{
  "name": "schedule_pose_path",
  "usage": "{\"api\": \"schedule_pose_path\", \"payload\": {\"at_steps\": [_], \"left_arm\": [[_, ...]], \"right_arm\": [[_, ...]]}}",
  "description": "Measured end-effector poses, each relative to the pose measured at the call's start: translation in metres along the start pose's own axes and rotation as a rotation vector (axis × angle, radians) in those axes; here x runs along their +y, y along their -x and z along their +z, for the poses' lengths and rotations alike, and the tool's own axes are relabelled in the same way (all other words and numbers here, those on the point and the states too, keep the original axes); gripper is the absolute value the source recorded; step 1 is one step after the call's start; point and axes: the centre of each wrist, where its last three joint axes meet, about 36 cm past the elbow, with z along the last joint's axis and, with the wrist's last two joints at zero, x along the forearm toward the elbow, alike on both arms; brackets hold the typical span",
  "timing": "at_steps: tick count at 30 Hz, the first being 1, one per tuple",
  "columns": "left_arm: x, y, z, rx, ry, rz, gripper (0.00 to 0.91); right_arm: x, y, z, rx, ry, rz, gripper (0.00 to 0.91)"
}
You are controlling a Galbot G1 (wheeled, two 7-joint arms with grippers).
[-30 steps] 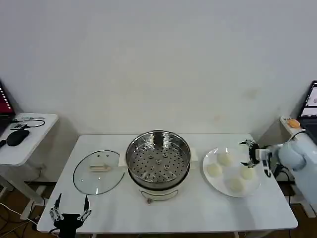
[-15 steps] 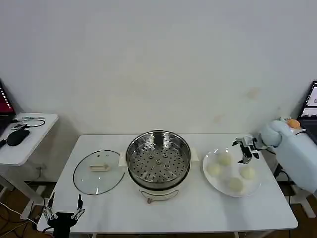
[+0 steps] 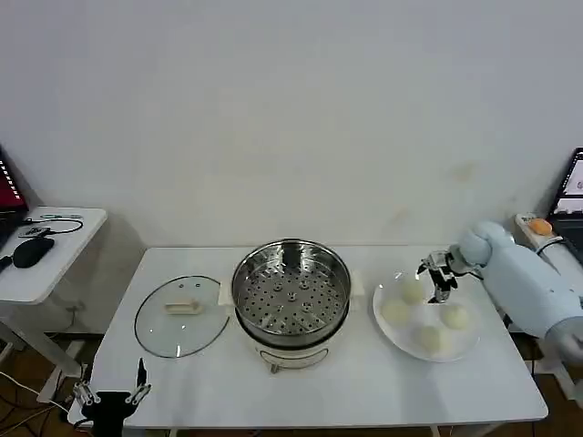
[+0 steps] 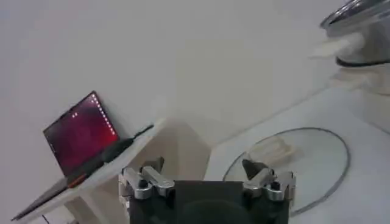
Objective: Take steamed baozi put them in steamer then cover it.
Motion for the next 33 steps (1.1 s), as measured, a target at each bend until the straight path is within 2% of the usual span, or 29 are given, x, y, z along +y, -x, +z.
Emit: {"api": "schedule_pose_path", "payload": {"at_steps": [5, 7, 9, 18, 24, 33], "left_arm": [[0.002, -0.001, 0.001, 0.0, 0.004, -0.005, 0.907], [0.003, -0.001, 0.001, 0.0, 0.005, -0.006, 0.907], [0.003, -0.001, 0.001, -0.001, 0.005, -0.006, 0.907], [0.003, -0.001, -0.002, -0.014, 0.003, -0.007, 0.907], [0.004, -0.003, -0.004, -0.018, 0.002, -0.004, 0.907], [0.001, -0.005, -0.004, -0.02, -0.003, -0.002, 0.907]], "right_arm": [[-0.002, 0.009, -0.004, 0.013, -0.002, -0.022, 0.907], [-0.002, 0.012, -0.004, 0.02, -0.003, -0.029, 0.806], [-0.002, 0.015, -0.005, 0.024, -0.004, -0.034, 0.766], [-0.004, 0.025, -0.01, 0.022, 0.001, -0.035, 0.705], [-0.005, 0.027, -0.012, 0.019, 0.003, -0.035, 0.574], [-0.011, 0.012, -0.008, 0.017, -0.001, -0.015, 0.544]]}}
